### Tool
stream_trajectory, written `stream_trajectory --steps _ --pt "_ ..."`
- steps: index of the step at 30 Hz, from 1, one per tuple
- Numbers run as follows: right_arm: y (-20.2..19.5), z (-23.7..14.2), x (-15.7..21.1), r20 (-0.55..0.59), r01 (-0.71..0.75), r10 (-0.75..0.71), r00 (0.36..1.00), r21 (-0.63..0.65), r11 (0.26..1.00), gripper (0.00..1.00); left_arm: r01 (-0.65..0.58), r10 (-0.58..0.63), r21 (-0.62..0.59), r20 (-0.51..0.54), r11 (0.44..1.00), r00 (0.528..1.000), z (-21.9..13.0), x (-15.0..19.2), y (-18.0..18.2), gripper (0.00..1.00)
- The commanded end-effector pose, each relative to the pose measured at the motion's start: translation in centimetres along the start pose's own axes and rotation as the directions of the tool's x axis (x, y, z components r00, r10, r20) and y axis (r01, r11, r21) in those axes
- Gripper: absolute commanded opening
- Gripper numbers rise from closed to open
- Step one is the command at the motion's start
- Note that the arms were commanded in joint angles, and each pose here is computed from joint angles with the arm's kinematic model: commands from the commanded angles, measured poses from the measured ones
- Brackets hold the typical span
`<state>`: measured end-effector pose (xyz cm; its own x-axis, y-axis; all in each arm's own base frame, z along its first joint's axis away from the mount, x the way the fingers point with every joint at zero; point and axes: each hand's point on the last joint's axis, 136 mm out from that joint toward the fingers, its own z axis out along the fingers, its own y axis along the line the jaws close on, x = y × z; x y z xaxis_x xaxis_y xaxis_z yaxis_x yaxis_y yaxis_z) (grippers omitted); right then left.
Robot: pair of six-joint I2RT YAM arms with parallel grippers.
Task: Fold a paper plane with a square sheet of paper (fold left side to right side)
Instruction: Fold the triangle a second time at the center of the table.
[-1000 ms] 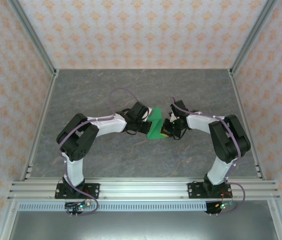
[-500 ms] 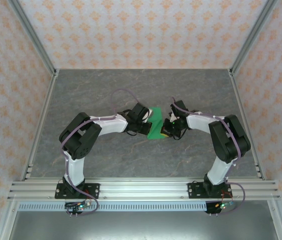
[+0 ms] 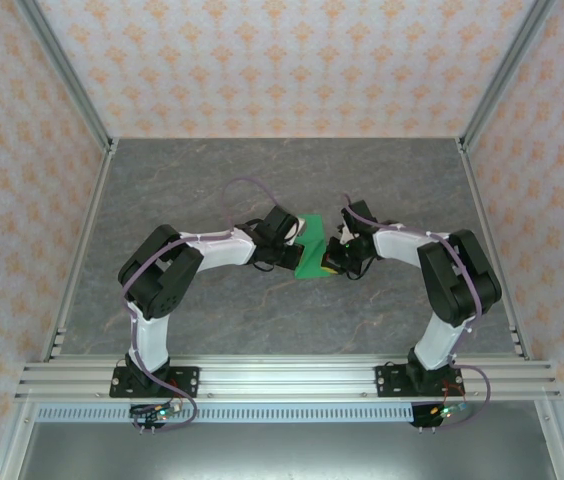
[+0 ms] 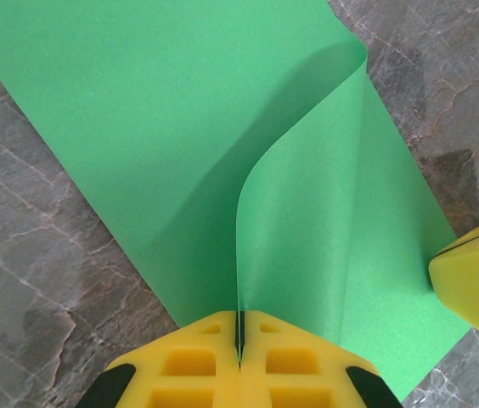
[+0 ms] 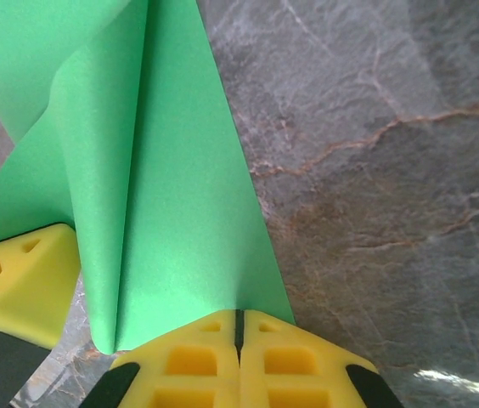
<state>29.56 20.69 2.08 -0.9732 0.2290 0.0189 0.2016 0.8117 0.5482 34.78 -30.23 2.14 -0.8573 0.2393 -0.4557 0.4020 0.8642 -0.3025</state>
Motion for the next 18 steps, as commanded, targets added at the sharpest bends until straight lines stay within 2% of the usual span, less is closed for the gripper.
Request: stream_trajectory --steps 1,5,9,18 --pt "1.5 -1.2 -0.6 0.043 0.018 -0.016 0.999 -0.061 0.998 0.06 -0.022 0.022 -0.038 0.001 0.999 1.000 0.7 0.0 1.0 0.04" --pt "4.2 -3.0 -2.3 0.120 0.049 -0.030 0.992 -0.151 0.987 0.06 -0.028 0.027 -0.038 -0.008 0.999 1.000 0.8 0.2 1.0 0.04" --pt "6.1 -2.9 -3.6 0.155 0.045 -0.009 0.988 -0.232 0.972 0.05 -0.031 0.031 -0.039 -0.010 0.999 0.999 0.8 0.2 1.0 0.04" --pt "7.4 -0.7 -4.6 0.140 0.038 0.000 0.990 -0.265 0.963 0.05 -0.038 0.038 -0.039 -0.005 0.999 0.999 0.6 0.0 0.9 0.03"
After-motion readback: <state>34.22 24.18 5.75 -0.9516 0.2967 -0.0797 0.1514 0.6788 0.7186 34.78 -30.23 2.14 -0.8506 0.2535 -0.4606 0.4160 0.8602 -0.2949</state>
